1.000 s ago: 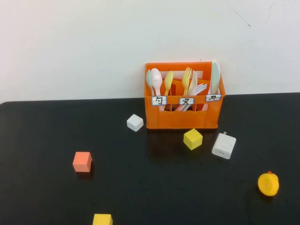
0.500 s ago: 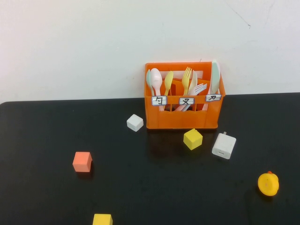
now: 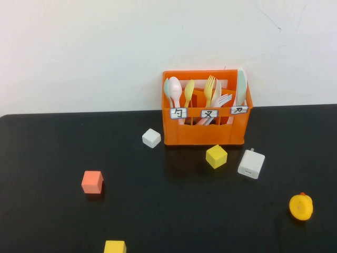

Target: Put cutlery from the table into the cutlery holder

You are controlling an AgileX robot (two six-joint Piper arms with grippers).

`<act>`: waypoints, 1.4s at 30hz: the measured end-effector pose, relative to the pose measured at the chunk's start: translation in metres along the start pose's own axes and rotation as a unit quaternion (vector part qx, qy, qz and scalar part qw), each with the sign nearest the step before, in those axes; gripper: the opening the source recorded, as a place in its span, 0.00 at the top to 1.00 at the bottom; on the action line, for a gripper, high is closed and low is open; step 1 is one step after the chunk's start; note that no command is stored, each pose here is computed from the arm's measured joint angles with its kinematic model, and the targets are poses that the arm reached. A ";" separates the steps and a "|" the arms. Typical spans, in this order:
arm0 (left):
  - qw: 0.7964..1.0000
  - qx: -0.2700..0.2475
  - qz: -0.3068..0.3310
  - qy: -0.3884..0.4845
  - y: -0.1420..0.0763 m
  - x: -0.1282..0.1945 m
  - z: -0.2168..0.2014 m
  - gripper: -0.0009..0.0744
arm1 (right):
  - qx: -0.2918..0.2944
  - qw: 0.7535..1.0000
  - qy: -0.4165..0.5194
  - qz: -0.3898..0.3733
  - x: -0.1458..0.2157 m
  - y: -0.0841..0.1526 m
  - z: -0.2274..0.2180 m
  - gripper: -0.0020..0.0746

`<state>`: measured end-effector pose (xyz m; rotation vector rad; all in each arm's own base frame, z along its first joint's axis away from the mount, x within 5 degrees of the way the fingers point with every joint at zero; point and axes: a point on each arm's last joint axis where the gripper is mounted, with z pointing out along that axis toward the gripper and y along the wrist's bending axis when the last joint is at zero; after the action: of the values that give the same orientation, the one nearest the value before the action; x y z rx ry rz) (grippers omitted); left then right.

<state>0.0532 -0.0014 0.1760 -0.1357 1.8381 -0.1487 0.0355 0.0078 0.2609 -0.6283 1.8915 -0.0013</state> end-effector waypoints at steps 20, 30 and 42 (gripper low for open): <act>1.000 0.000 0.000 0.000 0.000 0.000 0.000 0.99 | 0.170 0.970 -0.030 0.171 0.073 0.012 0.048 0.98; 1.000 0.000 -0.001 0.000 0.000 0.000 0.000 0.99 | 0.163 0.971 -0.012 0.176 0.077 0.013 0.049 0.98; 1.000 0.000 -0.002 0.000 0.000 0.000 0.000 0.99 | 0.152 0.976 -0.006 0.154 0.077 0.014 0.049 0.98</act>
<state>0.0532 -0.0014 0.1759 -0.1400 1.8386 -0.1518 0.0510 0.0015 0.1699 -0.1245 1.9102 -0.0861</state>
